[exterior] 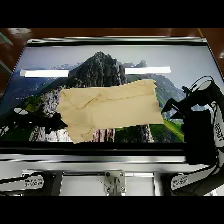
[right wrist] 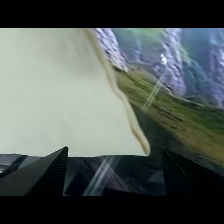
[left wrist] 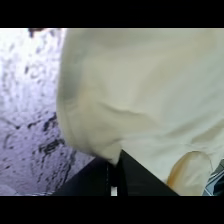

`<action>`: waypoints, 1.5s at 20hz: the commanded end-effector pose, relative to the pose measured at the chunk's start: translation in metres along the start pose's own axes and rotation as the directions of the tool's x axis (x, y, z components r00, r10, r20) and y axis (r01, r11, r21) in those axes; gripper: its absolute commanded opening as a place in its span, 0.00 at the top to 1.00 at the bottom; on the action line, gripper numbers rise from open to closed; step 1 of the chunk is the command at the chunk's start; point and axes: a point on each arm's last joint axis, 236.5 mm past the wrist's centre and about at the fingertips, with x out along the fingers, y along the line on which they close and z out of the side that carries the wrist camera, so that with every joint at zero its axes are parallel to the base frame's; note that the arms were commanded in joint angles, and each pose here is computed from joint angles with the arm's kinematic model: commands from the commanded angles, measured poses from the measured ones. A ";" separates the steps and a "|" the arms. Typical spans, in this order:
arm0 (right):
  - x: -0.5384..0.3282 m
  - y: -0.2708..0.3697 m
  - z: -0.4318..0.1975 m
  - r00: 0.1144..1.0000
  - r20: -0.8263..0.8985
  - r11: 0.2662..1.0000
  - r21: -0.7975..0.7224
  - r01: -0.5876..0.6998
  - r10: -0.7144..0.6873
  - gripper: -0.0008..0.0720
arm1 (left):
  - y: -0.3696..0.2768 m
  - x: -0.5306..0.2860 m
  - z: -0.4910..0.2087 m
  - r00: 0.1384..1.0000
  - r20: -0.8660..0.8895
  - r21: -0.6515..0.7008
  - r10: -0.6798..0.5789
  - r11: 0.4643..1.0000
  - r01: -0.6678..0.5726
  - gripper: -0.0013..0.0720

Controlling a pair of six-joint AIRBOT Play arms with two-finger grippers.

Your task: Fold the shirts.

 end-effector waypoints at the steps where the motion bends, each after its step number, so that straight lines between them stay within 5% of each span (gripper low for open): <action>1: 0.010 -0.022 -0.017 0.999 -0.053 0.997 0.077 -0.004 0.008 0.04 | -0.023 -0.016 0.006 0.999 0.031 0.096 -0.037 0.995 0.034 0.93; 8: 0.052 0.010 0.004 0.998 0.056 0.997 0.075 -0.027 0.023 0.05 | -0.039 -0.035 0.008 0.995 0.088 0.167 -0.056 0.985 0.041 0.93; 9: 0.055 0.020 0.006 0.997 0.066 0.997 0.064 -0.035 0.031 0.17 | -0.042 -0.037 0.009 0.993 0.097 0.207 -0.064 0.977 0.042 0.93; 10: 0.058 0.032 0.007 0.996 0.073 0.997 0.053 -0.052 0.048 0.60 | -0.047 -0.042 0.011 0.991 0.113 0.250 -0.070 0.968 0.040 0.93; 11: 0.059 0.045 0.007 0.994 0.077 0.996 0.045 -0.081 0.077 0.92 | -0.053 -0.050 0.015 0.987 0.138 0.266 -0.078 0.963 0.039 0.93; 16: -0.037 0.131 0.023 0.940 0.244 0.937 -0.310 -0.158 0.239 0.91 | -0.157 -0.173 0.049 0.881 0.418 0.526 -0.222 0.850 -0.036 0.94; 18: -0.141 0.177 0.027 0.833 0.461 0.890 -0.448 -0.081 0.307 0.91 | -0.221 -0.268 0.036 0.753 0.570 0.646 -0.328 0.745 -0.165 0.94; 21: -0.342 0.247 -0.040 0.471 0.761 0.794 -0.579 0.186 0.445 0.91 | -0.311 -0.436 -0.044 0.418 0.734 0.679 -0.535 0.585 -0.443 0.93; 23: -0.451 0.259 -0.117 0.160 0.870 0.805 -0.493 0.330 0.467 0.91 | -0.349 -0.525 -0.124 0.177 0.719 0.644 -0.672 0.549 -0.533 0.93; 25: -0.515 0.246 -0.195 -0.066 0.903 0.850 -0.373 0.373 0.425 0.91 | -0.362 -0.573 -0.201 0.038 0.663 0.627 -0.747 0.528 -0.573 0.93; 27: -0.535 0.223 -0.253 -0.170 0.917 0.880 -0.276 0.386 0.362 0.91 | -0.354 -0.590 -0.253 -0.018 0.653 0.597 -0.757 0.530 -0.602 0.93; 30: -0.517 0.188 -0.305 -0.146 0.953 0.891 -0.185 0.414 0.266 0.91 | -0.322 -0.581 -0.285 -0.008 0.717 0.558 -0.697 0.580 -0.593 0.93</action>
